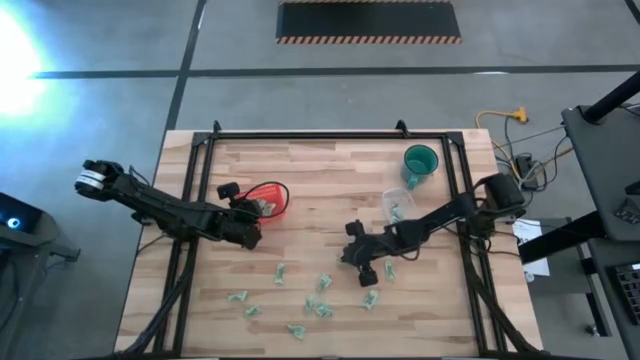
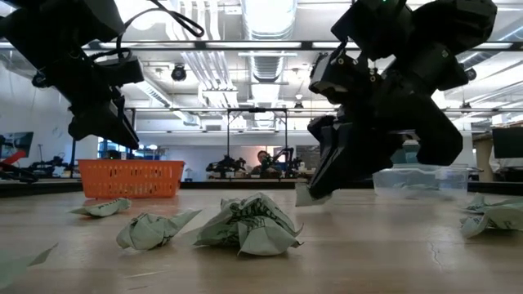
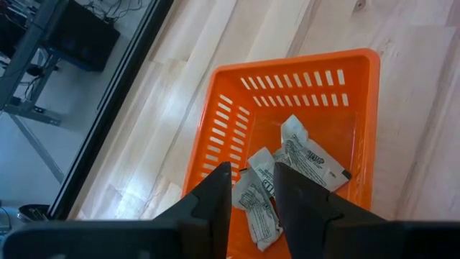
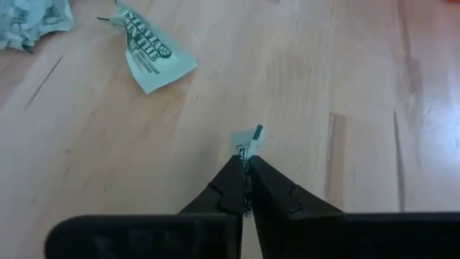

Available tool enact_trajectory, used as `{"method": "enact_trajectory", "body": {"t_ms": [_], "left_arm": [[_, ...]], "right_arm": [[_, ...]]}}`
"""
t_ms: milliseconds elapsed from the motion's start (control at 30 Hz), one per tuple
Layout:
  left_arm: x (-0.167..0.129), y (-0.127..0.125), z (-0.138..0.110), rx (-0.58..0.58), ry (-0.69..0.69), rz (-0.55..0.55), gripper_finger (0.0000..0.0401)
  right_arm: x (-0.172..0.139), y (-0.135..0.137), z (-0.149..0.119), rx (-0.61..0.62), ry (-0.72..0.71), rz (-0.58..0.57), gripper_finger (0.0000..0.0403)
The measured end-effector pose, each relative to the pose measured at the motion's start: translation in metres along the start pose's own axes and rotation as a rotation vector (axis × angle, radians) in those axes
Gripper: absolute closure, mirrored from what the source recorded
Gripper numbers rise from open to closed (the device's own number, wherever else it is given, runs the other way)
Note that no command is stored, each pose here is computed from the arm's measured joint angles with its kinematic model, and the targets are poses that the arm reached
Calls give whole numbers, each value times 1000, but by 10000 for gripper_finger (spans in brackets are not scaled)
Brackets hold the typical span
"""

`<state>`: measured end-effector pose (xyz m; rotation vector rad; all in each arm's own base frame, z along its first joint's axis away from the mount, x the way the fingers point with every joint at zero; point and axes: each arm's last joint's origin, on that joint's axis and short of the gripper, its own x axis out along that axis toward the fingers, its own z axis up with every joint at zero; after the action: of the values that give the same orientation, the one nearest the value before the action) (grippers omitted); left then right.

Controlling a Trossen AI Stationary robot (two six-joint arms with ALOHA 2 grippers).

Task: Pick and place items into bin
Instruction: Put the stevia packet into the transparent container

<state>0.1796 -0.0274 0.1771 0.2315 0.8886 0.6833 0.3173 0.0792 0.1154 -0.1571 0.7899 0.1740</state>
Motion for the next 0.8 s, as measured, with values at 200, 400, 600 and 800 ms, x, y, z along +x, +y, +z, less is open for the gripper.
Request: {"method": "enact_trajectory", "body": {"t_ms": [200, 400, 600, 800], "left_arm": [[0, 0, 0, 1, 1, 0, 312], [0, 0, 0, 1, 1, 0, 312], [0, 0, 0, 0, 0, 0, 312], [0, 0, 0, -2, -2, -1, 312]], "right_arm": [[-20, -3, 7, 7, 67, -36, 394], [-56, -9, 8, 89, 175, -248, 394], [-92, -11, 1, 232, 236, -430, 394], [-122, -10, -16, 397, 280, -605, 394]]}}
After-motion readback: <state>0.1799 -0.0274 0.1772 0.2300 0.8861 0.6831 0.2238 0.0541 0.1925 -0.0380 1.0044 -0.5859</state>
